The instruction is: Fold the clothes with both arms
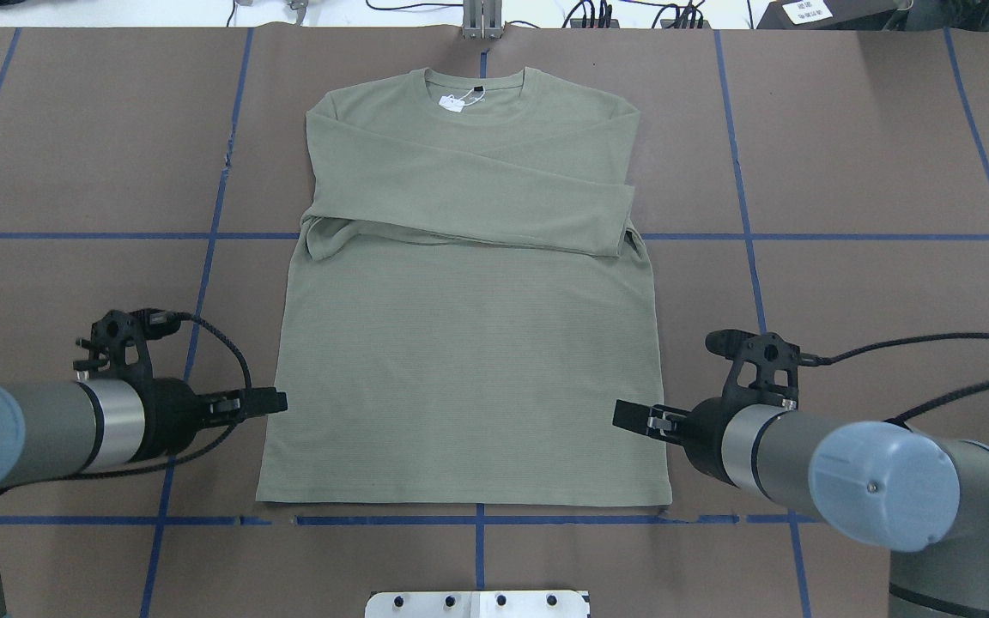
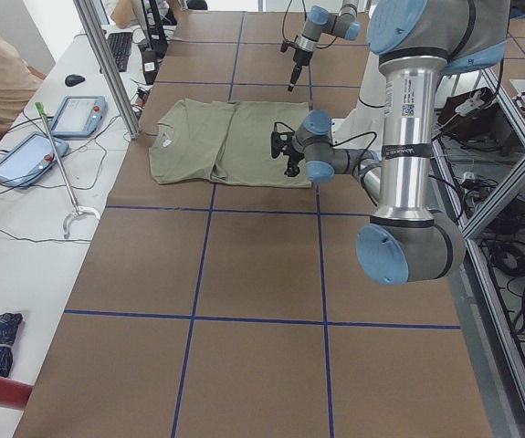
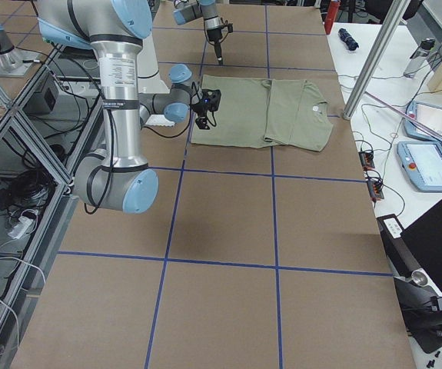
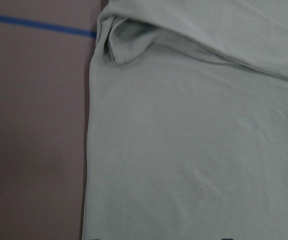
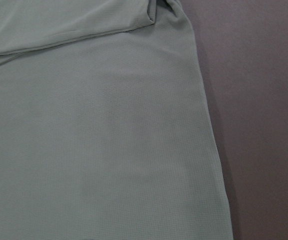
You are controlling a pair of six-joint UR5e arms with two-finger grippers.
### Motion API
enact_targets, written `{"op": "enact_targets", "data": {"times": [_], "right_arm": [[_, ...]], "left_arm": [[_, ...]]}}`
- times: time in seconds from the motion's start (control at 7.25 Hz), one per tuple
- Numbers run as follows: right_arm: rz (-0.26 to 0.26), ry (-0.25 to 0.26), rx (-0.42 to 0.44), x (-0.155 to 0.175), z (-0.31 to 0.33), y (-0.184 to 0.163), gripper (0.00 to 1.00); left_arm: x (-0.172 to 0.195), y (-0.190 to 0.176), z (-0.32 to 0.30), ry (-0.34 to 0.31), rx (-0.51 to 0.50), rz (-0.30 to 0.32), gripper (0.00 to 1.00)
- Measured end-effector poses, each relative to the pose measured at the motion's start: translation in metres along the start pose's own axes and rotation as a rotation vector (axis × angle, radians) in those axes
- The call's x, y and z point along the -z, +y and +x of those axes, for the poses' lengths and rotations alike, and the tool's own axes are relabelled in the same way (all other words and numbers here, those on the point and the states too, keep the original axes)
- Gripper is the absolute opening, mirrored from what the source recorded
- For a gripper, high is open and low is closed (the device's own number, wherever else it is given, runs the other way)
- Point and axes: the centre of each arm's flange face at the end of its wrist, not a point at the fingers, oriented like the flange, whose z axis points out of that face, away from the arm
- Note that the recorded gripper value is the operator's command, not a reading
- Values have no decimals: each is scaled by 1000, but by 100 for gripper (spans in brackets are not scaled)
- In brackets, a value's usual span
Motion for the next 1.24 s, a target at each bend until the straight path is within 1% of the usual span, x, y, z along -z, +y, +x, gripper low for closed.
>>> {"op": "enact_targets", "data": {"times": [0.14, 0.41, 0.69, 0.83, 0.97, 1.24], "right_arm": [[5, 1, -39, 3, 7, 11, 91], [17, 2, -65, 3, 10, 21, 92], [26, 1, -62, 2, 10, 26, 92], [28, 1, -61, 2, 10, 27, 92], [29, 1, -60, 2, 10, 28, 92], [29, 0, -59, 1, 9, 29, 92]], "left_arm": [[-11, 23, -10, -27, 44, 4, 67], [-30, 48, -24, -67, 95, -12, 67], [-36, 63, -26, -76, 98, -32, 65], [-37, 68, -25, -76, 95, -42, 62], [-38, 71, -24, -75, 92, -49, 60], [-39, 76, -23, -74, 89, -58, 60]]}}
